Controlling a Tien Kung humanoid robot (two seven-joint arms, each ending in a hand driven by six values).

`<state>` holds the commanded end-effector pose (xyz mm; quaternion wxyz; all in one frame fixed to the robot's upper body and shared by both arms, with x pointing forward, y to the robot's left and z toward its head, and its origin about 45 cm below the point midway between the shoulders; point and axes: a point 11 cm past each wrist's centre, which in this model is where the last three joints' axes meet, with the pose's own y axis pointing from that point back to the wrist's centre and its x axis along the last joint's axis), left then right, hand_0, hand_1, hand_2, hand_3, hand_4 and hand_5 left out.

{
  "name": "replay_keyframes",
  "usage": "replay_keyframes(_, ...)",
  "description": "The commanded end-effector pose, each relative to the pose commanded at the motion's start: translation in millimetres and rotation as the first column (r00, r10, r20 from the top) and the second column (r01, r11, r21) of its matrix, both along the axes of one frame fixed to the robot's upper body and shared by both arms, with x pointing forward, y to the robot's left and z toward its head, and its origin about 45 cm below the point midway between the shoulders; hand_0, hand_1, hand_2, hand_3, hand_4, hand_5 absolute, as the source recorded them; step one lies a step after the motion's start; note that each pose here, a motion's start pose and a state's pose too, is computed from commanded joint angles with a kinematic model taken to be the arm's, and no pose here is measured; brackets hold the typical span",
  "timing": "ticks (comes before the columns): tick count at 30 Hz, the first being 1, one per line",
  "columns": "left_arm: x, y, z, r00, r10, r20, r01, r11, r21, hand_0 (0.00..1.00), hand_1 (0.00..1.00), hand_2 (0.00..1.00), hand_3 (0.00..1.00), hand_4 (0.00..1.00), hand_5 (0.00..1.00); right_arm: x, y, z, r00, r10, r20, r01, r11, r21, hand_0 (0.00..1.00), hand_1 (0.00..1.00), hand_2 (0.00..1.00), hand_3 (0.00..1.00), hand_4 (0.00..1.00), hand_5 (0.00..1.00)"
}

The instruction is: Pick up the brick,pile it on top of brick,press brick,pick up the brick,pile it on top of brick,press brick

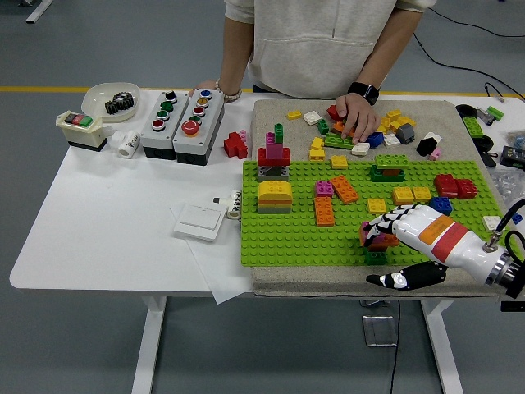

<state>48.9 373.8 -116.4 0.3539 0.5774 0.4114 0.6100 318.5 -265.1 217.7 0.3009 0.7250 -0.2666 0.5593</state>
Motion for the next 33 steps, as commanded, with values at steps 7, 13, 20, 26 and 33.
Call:
replay_keyframes(7,0.7,0.1,0.1,1.0,-0.001,0.002,0.001,1.0,0.0,0.747,0.735,0.742,0.593,0.646,0.669,-0.6,0.9,-0.7,1.0,0.003,-0.002,-0.003,1.0,-0.005,0.681,0.668,0.718,0.602,0.881,0.663)
replay_keyframes(13,1.8,0.1,0.2,1.0,0.0,0.005,0.0,1.0,0.0,0.747,0.736,0.742,0.593,0.647,0.669,-0.5,0.0,-2.1,1.0,0.0,-0.006,0.0,1.0,-0.011,0.681,0.668,0.719,0.603,0.883,0.659)
replay_keyframes(20,2.0,0.0,0.2,1.0,0.001,0.006,-0.001,1.0,0.0,0.747,0.736,0.74,0.593,0.647,0.669,-0.9,-0.3,-4.9,1.0,-0.002,-0.013,0.002,1.0,-0.019,0.682,0.669,0.719,0.604,0.884,0.657)
replay_keyframes(26,2.3,0.0,0.3,1.0,0.0,0.006,0.0,1.0,0.0,0.747,0.736,0.741,0.593,0.647,0.67,-1.8,0.4,-6.6,1.0,0.003,-0.018,-0.003,1.0,-0.026,0.682,0.669,0.719,0.603,0.886,0.657)
replay_keyframes(33,2.3,0.0,0.3,1.0,0.001,0.007,-0.001,1.0,0.0,0.747,0.736,0.739,0.593,0.647,0.669,-2.4,1.0,-8.8,1.0,0.007,-0.024,-0.008,0.999,-0.037,0.682,0.669,0.719,0.603,0.887,0.657)
